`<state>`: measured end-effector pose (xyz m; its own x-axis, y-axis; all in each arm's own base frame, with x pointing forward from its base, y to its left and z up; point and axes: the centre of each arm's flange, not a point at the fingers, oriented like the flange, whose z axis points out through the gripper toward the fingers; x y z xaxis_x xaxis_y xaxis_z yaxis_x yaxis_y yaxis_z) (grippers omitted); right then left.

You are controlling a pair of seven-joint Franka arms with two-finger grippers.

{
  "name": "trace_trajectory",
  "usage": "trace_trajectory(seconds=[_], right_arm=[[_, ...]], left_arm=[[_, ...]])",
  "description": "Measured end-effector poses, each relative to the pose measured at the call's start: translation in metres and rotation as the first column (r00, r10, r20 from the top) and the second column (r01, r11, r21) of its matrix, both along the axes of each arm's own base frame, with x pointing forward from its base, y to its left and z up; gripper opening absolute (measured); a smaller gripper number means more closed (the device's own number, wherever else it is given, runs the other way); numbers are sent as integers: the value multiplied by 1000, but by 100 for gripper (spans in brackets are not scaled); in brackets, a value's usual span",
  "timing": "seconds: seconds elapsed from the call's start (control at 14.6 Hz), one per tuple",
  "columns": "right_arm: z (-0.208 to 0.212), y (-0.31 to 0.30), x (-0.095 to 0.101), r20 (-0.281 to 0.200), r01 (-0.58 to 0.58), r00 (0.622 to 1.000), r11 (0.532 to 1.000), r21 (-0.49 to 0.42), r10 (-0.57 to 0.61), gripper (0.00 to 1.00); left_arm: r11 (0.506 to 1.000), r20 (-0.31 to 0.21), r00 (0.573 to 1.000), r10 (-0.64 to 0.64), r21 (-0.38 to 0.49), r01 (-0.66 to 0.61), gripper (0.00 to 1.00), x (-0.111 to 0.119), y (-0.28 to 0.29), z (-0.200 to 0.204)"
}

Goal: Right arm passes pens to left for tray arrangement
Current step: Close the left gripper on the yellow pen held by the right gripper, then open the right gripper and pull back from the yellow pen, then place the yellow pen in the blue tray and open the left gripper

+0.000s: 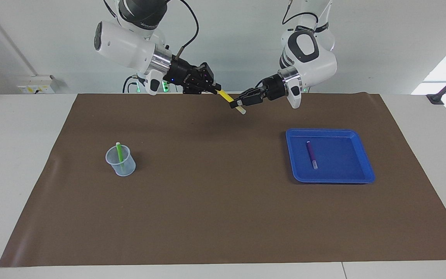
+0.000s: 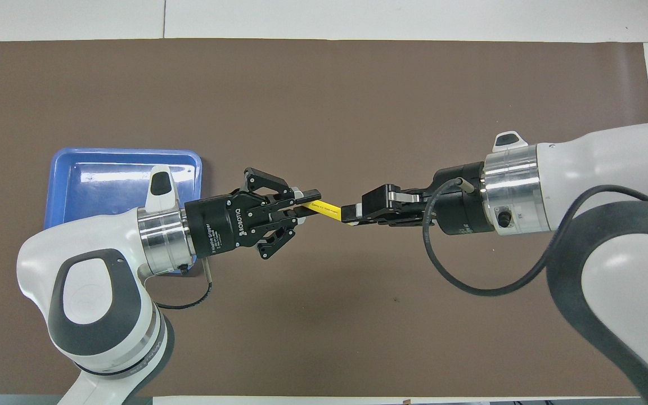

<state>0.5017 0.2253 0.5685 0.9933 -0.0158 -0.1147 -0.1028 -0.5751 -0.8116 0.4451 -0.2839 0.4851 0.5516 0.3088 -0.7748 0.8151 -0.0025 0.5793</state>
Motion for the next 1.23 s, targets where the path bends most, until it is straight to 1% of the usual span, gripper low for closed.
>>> trace_trajectory(seconds=[0.34, 0.41, 0.68, 0.75, 0.82, 0.89, 1.1, 1.16, 1.23], right_arm=[[0, 0, 0, 0, 0, 1000, 1000, 0, 0, 18], [0, 0, 0, 2, -1, 1000, 1000, -3, 1, 22], [2, -1, 0, 9, -2, 1000, 1000, -9, 2, 64], [3, -2, 0, 13, -2, 1000, 1000, -15, 3, 77], [2, -3, 0, 20, -4, 1000, 999, -33, 5, 87], [1, -7, 1, 37, -6, 999, 997, -72, 9, 99], [-1, -21, 7, 126, 2, 992, 967, -253, 31, 100], [0, -27, 9, 146, 11, 989, 956, -292, 34, 100], [0, -34, 11, 156, 20, 987, 949, -316, 31, 100]], left_arm=[[1000, 1, 1000, 0, 1, 0, 17, 0, 0, 0], [1000, 0, 1000, 0, 1, 0, 17, 0, 0, 0], [1000, -2, 1000, 2, 2, -2, 17, 0, 1, -1], [1000, -2, 1000, 2, 2, -2, 17, 0, 2, -1], [1000, -3, 1000, 4, 3, -4, 17, 0, 2, -2], [1000, 3, 1000, 0, 14, 0, 17, 1, 4, -2], [994, 39, 999, -27, 103, 23, 17, 12, 27, -6], [988, 49, 997, -59, 147, 51, 17, 17, 39, -8], [975, 54, 993, -107, 202, 94, 17, 21, 52, -13]])
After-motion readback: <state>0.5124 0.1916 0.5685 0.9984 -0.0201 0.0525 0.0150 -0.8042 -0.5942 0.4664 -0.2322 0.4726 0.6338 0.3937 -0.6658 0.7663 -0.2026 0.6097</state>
